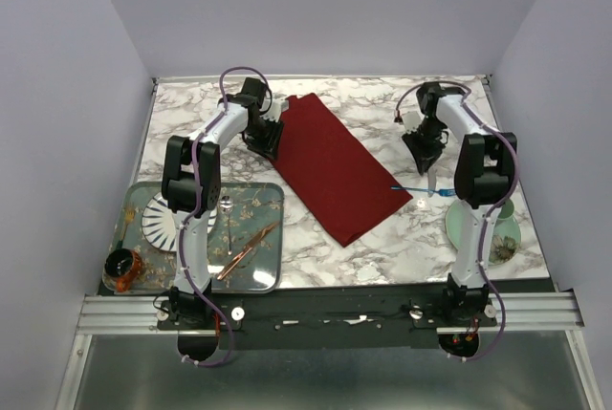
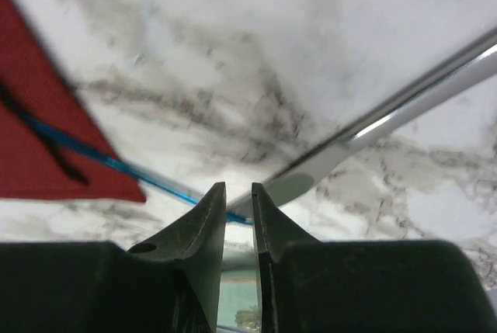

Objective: Fold the napkin into a case and place the utensils inside
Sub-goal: Move the fork to the corner of the board.

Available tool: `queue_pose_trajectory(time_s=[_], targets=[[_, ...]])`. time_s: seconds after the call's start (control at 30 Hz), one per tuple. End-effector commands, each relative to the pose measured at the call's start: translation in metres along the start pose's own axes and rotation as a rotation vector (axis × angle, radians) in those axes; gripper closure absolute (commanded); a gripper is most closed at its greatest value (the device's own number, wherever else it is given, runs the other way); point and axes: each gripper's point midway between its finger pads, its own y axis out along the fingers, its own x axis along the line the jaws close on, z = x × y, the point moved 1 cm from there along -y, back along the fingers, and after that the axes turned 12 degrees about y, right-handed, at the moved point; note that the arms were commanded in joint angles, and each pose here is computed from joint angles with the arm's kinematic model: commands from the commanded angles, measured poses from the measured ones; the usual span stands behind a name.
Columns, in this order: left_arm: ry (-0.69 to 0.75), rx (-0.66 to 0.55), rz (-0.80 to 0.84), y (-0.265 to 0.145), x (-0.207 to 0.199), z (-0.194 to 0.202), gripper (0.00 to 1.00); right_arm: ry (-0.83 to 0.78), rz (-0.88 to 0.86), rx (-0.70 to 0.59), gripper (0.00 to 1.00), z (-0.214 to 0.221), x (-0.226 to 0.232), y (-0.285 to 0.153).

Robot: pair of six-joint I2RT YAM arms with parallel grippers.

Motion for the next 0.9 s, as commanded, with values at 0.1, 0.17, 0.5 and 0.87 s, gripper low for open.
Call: queue_pose_trajectory(time_s=[0.1, 0.17, 0.5, 0.87], targets=[[-0.001, -0.034, -0.005, -0.008, -0.001, -0.012, 0.51, -0.088, -0.077, 0.060, 0.73, 0.072, 0.026, -0.018], [-0.005, -0.034, 0.004, -0.007, -0.003, -0.012, 0.51, -0.085, -0.063, 0.079, 0.73, 0.078, 0.025, -0.008], [-0.024, -0.016, 0.007, -0.001, -0.003, -0.006, 0.51, -0.054, 0.018, 0.072, 0.72, 0.049, 0.018, 0.026], [-0.043, -0.003, -0.016, 0.002, 0.000, -0.002, 0.51, 0.100, 0.135, -0.015, 0.72, 0.005, -0.005, 0.028]])
